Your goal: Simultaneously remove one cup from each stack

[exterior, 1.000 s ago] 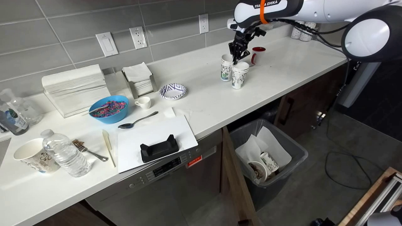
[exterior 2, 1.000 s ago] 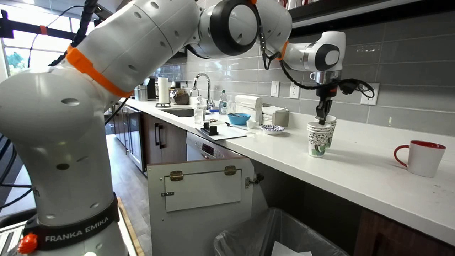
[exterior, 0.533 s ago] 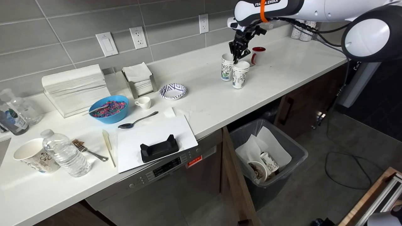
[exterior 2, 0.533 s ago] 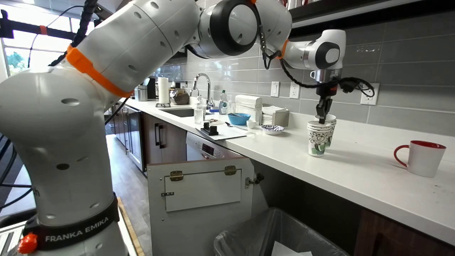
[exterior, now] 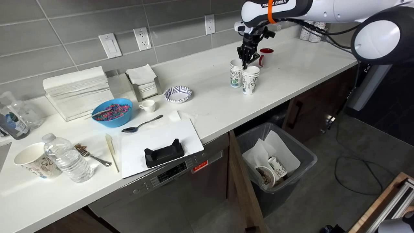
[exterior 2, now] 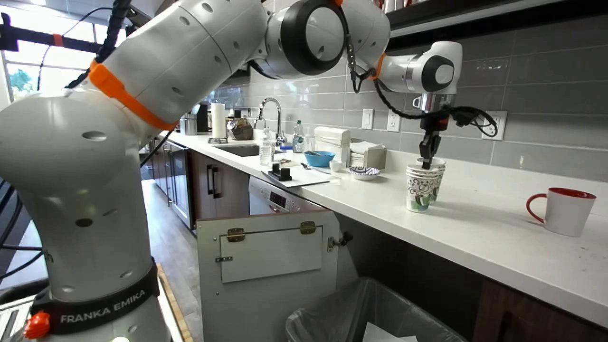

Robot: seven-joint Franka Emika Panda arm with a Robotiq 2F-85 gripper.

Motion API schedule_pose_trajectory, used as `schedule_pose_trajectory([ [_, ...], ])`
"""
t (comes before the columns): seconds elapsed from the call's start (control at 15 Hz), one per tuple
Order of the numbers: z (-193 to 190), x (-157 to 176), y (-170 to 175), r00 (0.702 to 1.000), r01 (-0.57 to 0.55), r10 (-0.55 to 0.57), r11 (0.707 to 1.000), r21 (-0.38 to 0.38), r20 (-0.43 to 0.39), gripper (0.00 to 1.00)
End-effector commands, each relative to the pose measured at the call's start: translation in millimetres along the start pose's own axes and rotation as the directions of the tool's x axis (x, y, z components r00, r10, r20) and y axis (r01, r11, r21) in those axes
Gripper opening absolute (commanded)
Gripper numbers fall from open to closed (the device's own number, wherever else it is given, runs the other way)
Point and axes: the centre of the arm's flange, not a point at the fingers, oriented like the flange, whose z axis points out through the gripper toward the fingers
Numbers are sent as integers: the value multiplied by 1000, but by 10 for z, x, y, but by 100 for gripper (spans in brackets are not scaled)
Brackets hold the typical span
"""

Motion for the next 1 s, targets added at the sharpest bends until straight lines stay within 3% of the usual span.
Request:
schedule_pose_trajectory([
  [0.0,58,-2,68,1000,3,-3,999,38,7,2],
  [0.93,-39,127,78,1000,15,-15,1000,27,23,2],
])
